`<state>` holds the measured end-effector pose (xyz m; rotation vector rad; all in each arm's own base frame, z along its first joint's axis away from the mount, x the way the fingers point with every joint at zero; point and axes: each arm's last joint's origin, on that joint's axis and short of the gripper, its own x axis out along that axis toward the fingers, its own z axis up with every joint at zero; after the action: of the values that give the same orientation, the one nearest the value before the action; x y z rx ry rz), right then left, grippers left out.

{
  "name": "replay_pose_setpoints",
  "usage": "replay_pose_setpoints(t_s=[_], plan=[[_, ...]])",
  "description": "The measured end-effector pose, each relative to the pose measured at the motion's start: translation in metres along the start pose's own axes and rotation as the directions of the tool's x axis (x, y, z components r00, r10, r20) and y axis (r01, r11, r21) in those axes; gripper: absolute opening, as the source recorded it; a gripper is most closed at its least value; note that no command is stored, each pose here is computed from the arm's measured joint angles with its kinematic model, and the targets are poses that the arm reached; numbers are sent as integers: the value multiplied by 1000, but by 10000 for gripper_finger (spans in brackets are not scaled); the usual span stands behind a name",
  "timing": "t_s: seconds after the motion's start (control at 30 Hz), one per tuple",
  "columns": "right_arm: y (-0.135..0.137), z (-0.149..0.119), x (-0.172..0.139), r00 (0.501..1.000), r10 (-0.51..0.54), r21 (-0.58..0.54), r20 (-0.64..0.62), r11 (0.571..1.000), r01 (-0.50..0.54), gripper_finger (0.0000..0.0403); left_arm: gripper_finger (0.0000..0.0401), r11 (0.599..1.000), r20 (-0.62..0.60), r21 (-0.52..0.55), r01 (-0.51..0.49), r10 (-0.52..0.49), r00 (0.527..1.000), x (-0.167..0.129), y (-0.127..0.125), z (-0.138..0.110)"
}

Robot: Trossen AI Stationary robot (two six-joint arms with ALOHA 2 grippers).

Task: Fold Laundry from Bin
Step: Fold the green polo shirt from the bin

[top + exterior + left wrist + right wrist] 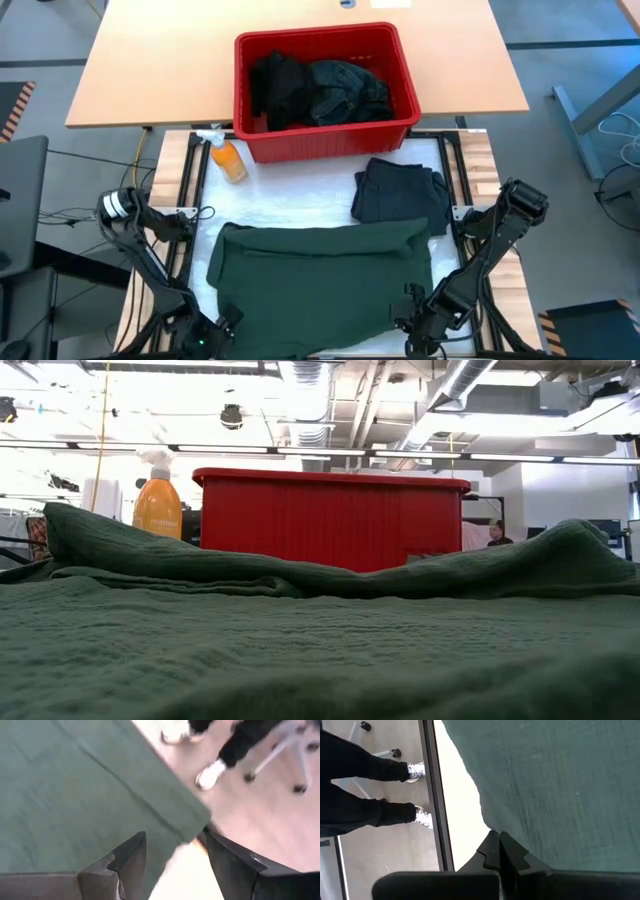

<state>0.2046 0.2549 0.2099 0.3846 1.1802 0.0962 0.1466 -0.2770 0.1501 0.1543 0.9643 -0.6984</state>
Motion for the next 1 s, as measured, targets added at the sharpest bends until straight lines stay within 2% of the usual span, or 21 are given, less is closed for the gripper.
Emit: replay_pose_setpoints(t_s=[0.1,0.27,0.37,0.53,0.6,0.73,0.83,1.0], plan=[[0,0,0,1000,1,1,0,1000,-1,13,197,999,-42,45,-27,29,999,13,2,-4],[0,0,0,1000,1,18,-1,1000,-1,13,184,996,-50,55,-67,70,996,27,5,1],[0,0,0,1000,1,20,-1,1000,-1,13,140,993,-34,43,-110,111,993,27,5,4],[0,0,0,1000,1,26,-4,1000,0,15,20,987,-23,-77,-138,136,990,20,7,7],[0,-1,0,1000,0,57,-14,998,1,15,9,977,-18,-154,-150,149,989,16,7,9],[-1,-5,-7,998,11,139,-64,990,-2,15,1,947,74,-273,-169,196,978,-8,7,19],[-2,-11,-20,998,1,177,-66,984,11,15,0,929,144,-314,-194,249,958,-34,9,27],[-19,-13,-51,989,-142,223,38,966,130,15,0,872,156,-377,-312,392,907,-78,20,24]])
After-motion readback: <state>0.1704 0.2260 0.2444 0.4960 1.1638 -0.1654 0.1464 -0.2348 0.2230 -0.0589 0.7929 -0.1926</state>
